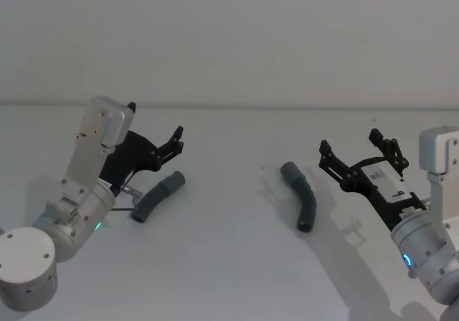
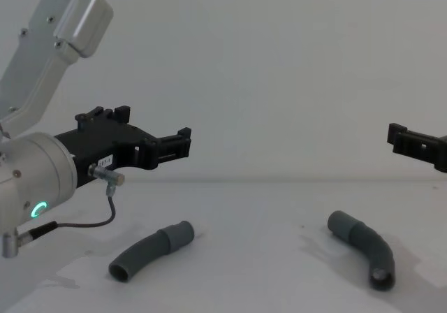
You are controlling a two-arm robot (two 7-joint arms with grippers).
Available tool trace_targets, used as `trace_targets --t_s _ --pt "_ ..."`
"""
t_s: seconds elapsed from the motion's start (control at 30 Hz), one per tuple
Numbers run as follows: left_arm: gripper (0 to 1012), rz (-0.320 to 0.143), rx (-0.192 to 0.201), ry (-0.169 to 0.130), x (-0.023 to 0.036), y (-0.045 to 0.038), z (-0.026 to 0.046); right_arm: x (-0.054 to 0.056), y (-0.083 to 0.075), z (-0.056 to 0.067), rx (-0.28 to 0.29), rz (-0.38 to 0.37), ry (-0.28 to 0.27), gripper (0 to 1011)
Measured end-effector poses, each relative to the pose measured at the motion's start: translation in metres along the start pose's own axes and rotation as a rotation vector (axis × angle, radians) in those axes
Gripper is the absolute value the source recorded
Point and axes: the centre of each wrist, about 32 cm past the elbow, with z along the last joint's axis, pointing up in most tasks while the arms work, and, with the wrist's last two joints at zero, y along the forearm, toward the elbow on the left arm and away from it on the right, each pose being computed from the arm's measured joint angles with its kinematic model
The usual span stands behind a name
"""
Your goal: Use both hands to pick up one end of the pipe from the table, align the ends, and insert them.
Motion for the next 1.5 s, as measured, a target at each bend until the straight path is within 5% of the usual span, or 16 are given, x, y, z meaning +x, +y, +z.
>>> trace_targets --t_s 1.07,1.33,1.5 --pt "1001 -0.012 0.004 0.003 0.0012 -0.0003 0.0015 0.0 0.0 0.0 -0.001 0.001 0.0 1001" --pt "1001 -0.073 0.047 0.014 0.0121 -0.0004 0.0104 0.0 0.0 0.0 -0.001 0.001 0.0 1001" --pt "1001 -0.13 0.1 0.015 0.0241 0.0008 0.0194 0.0 0.0 0.0 -0.001 0.001 0.0 1001"
